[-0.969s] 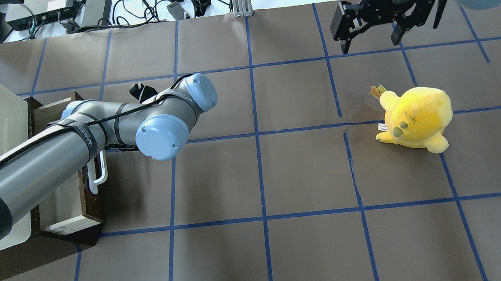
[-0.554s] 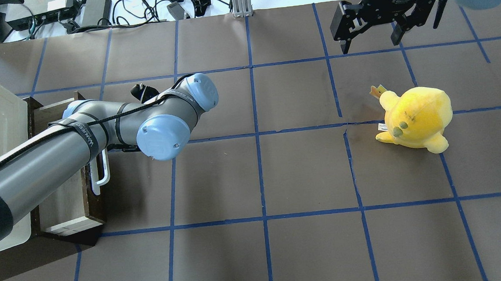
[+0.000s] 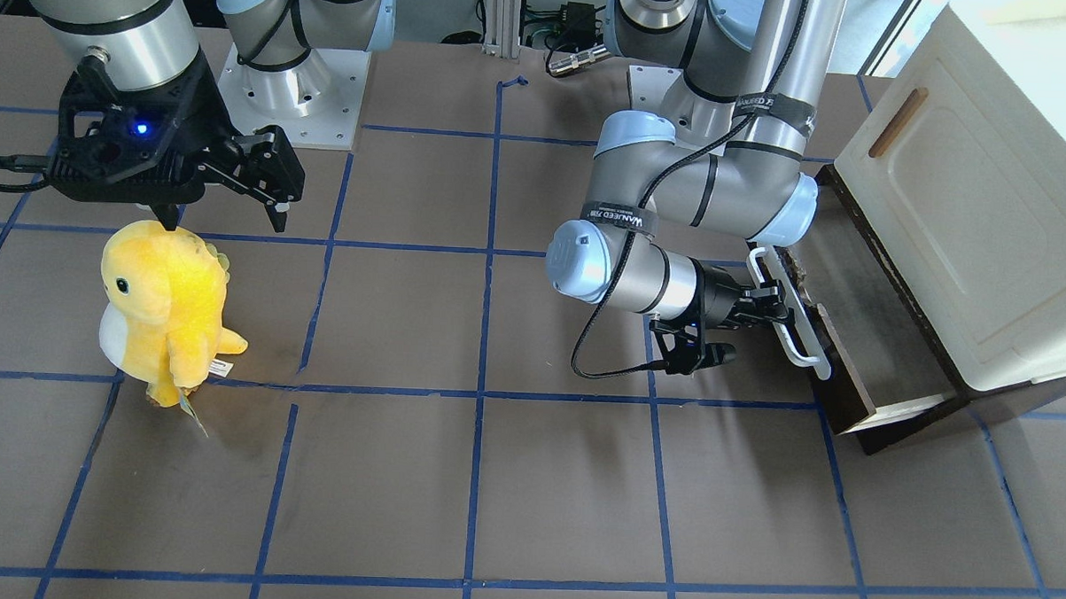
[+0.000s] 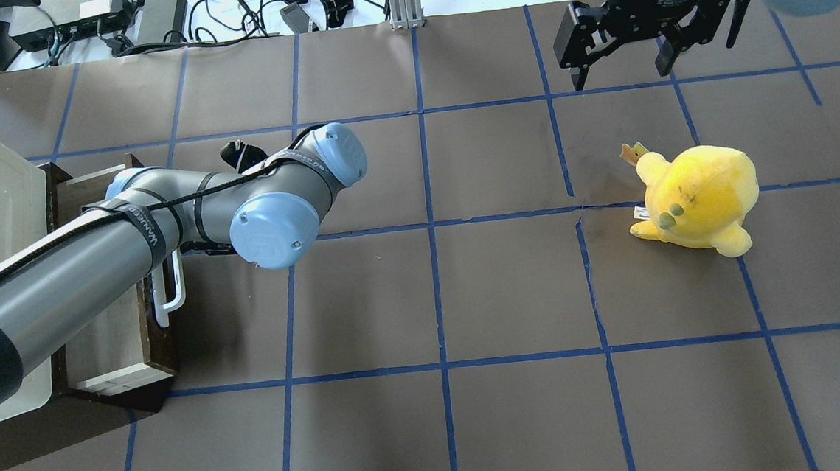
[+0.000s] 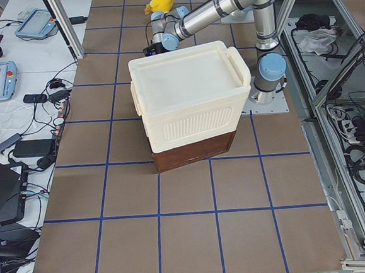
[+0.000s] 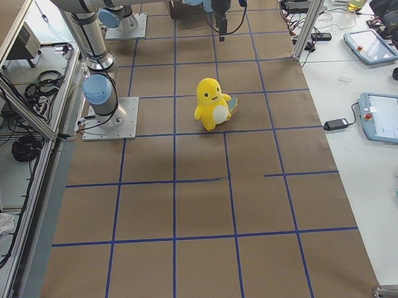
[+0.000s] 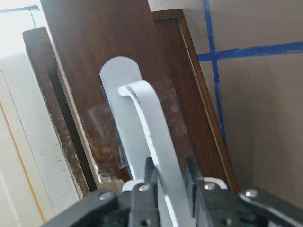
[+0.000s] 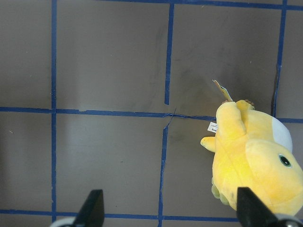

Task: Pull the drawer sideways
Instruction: 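Pull the brown drawer out of the white cabinet with the left gripper, then open the left gripper and lift it away from the handle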

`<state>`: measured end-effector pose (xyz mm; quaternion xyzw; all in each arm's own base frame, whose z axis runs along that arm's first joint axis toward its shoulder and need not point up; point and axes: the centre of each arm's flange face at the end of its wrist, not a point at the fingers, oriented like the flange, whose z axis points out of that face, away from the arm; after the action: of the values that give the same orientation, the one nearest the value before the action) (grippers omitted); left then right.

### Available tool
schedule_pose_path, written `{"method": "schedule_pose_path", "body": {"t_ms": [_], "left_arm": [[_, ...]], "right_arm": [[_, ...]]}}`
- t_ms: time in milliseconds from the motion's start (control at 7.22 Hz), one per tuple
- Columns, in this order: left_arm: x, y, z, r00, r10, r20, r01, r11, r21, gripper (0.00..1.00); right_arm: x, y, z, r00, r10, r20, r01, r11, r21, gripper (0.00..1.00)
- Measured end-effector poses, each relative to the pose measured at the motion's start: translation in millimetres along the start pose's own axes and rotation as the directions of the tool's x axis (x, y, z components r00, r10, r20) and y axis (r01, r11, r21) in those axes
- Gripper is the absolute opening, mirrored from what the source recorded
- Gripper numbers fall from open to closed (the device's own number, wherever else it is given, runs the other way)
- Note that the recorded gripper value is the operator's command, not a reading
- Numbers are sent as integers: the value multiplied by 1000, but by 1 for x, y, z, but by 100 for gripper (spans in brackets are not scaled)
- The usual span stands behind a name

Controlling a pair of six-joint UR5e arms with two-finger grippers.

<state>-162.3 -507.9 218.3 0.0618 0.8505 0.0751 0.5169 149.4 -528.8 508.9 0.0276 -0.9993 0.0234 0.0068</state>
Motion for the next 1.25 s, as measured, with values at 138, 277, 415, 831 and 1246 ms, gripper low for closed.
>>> {"method": "schedule_pose_path", "body": {"t_ms": [138,277,415,831,1246], "left_arm": [[0,0,-1,1000,0,0,0,1000,1,43],[-1,-1,-3,1000,-4,-2,4,1000,7,48],[-3,-3,-9,1000,-9,-7,9,1000,16,48],[-6,-5,-25,999,-22,-35,23,999,37,54],[-35,-1,-92,949,-24,-313,53,995,83,63]], "right_arm": [[0,0,0,1000,0,0,0,1000,0,100],[0,0,0,1000,0,0,0,1000,0,100],[0,0,0,1000,0,0,0,1000,0,100],[0,0,0,1000,0,0,0,1000,0,100],[0,0,0,1000,0,0,0,1000,0,100]]}}
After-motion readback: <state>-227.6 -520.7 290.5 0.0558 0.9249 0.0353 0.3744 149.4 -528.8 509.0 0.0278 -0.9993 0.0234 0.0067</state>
